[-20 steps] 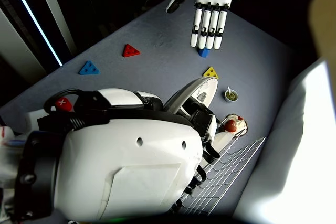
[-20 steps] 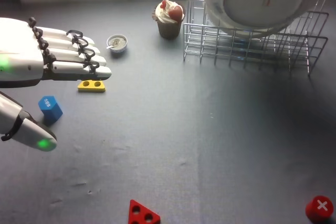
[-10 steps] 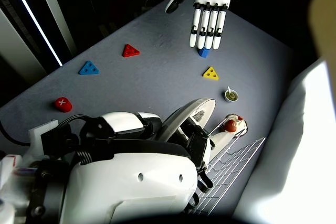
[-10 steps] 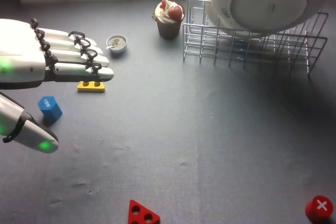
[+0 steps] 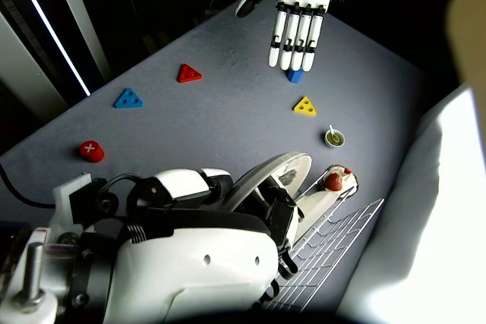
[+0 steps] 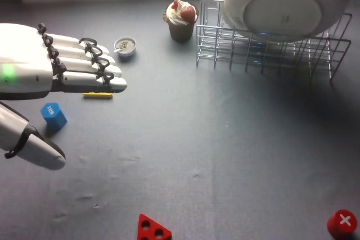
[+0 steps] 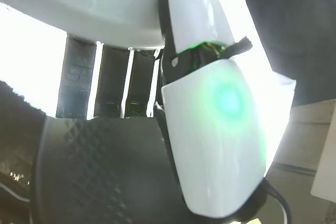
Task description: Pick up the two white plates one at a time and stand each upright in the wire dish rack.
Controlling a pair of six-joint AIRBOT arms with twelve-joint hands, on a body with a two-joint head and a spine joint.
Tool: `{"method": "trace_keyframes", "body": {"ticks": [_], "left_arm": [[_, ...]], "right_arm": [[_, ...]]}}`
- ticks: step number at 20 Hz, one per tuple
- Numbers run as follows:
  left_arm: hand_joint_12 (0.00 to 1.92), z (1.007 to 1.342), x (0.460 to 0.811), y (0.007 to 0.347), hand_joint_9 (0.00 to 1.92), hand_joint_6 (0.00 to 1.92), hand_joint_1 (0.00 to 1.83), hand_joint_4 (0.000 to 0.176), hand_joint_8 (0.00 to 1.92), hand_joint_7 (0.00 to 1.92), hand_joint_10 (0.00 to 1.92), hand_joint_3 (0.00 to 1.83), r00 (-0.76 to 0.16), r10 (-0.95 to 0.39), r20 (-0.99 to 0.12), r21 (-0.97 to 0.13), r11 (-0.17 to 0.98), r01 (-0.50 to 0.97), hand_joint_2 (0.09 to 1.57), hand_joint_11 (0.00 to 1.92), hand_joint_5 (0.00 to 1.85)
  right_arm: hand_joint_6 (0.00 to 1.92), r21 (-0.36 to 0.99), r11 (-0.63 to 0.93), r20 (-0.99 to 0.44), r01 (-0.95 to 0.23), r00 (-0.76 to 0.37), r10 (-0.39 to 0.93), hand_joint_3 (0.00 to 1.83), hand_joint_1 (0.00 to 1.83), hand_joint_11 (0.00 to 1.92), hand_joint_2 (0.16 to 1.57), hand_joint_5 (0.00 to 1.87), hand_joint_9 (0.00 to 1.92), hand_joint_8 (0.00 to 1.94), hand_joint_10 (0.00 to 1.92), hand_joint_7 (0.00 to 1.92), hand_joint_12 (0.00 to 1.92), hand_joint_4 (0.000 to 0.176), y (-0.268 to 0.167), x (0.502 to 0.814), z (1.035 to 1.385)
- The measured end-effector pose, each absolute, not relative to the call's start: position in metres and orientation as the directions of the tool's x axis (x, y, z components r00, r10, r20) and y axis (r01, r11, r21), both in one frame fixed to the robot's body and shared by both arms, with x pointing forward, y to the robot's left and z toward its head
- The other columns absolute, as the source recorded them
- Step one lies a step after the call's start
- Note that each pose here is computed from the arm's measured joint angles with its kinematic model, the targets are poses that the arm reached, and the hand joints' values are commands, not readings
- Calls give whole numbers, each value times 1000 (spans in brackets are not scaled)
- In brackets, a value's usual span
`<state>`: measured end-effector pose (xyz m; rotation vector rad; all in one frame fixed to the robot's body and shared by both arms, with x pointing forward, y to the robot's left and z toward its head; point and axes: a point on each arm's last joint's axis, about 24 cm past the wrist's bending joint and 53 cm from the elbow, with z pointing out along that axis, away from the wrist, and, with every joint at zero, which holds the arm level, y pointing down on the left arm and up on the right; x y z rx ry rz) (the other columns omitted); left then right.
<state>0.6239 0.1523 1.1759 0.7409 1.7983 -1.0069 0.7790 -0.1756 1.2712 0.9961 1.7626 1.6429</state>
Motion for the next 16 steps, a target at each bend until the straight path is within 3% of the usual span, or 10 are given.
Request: {"method": "trace_keyframes", "body": {"ticks": [2,3,4,6,7,10,14,15,16], "left_arm": [[14,1177,625,152,74,3,20,0,2,66,1,1,-398,61,-916,-321,486,813,967,112,38],[16,1178,625,152,82,4,9,0,6,77,4,1,-398,57,-916,-322,488,811,968,117,40],[10,1178,626,152,68,1,16,0,0,66,0,3,-398,56,-916,-323,489,810,974,104,38],[10,1178,626,152,65,0,9,0,0,59,0,3,-399,55,-915,-323,489,810,975,104,30],[13,1178,626,152,72,6,36,0,4,69,4,0,-398,56,-916,-323,488,811,970,111,45],[12,1178,625,152,77,4,5,0,4,71,5,0,-398,56,-916,-323,487,811,970,112,44],[13,1178,625,152,84,4,6,0,4,78,5,3,-398,55,-916,-324,487,811,975,116,51],[12,1178,625,152,75,0,0,0,0,69,1,1,-398,55,-916,-324,487,811,972,112,41],[9,1178,625,152,76,1,0,0,1,71,1,0,-399,55,-916,-324,487,811,969,107,42]], "right_arm": [[1049,985,-13,113,173,-584,804,0,1493,953,1082,868,1078,785,805,980,1404,0,-175,782,1266],[1067,984,-12,114,175,-581,806,0,1496,988,1065,892,1127,711,693,1034,1346,0,-176,784,1264],[1064,983,-11,115,181,-577,809,1,1494,965,1073,887,1064,695,791,1036,1377,0,-177,786,1261],[1045,982,-19,126,189,-575,808,0,1495,972,1068,897,1077,666,769,1054,1366,0,-176,787,1259],[1058,980,-19,131,197,-575,808,0,1492,938,1084,908,1021,765,853,989,1409,0,-174,788,1255],[1024,978,-17,137,207,-579,803,0,1494,976,1072,920,1074,747,781,995,1360,0,-169,788,1249],[1120,973,-27,158,230,-572,805,0,1491,942,1099,838,991,892,901,938,1418,0,-168,791,1238],[1053,971,-26,160,236,-569,806,0,1498,1015,1061,906,1119,765,695,1016,1295,0,-168,792,1235],[1062,971,-23,159,239,-569,807,2,1401,995,1075,909,1119,812,855,1018,775,0,-168,793,1233]]}}
